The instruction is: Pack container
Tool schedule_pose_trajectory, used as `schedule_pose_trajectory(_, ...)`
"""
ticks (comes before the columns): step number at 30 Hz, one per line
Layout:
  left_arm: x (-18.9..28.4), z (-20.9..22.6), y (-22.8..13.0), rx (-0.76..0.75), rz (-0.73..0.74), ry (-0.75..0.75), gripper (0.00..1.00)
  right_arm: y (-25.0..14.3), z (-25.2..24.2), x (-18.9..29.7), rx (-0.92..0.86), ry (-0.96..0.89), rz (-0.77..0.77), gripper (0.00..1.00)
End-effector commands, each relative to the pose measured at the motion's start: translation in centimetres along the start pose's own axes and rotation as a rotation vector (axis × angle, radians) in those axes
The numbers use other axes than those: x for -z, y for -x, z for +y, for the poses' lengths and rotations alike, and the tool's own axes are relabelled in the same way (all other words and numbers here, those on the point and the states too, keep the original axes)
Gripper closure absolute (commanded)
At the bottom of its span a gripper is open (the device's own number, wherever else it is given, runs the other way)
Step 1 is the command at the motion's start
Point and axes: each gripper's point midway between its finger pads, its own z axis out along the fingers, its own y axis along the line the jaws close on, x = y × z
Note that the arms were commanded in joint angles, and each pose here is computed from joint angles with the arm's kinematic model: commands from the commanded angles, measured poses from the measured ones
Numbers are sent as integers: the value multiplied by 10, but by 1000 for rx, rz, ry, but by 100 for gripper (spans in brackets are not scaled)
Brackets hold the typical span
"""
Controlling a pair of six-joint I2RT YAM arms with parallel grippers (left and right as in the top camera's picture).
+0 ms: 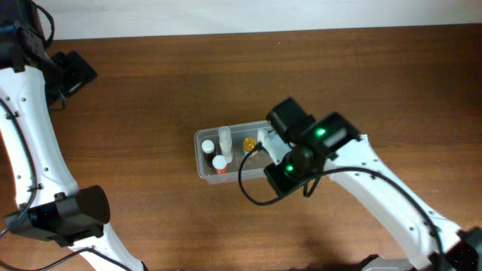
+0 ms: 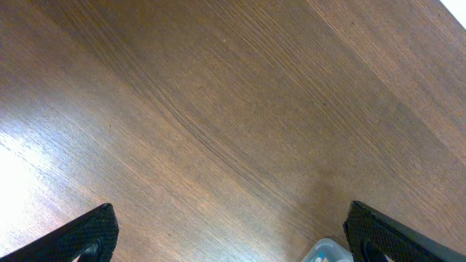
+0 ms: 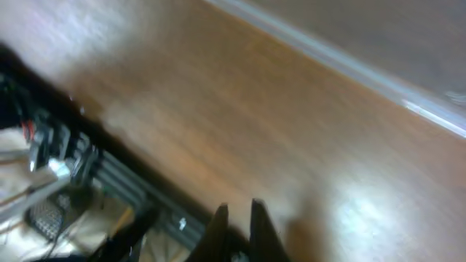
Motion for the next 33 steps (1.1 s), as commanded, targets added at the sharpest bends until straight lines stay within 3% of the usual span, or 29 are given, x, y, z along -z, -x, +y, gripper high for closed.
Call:
schedule_pose_trajectory(1,6,0,1,-12,-16,-10,0,-8,24,-23,112,161,14,96)
schedule_pose_trajectory(20,6,1,1,-12,-15,-10,0,-21,107,-68,934,52,-17,96)
schedule_pose_trajectory(33,6,0,1,-12,-16,-10,0,-23,115,-70,945,49,-20,96)
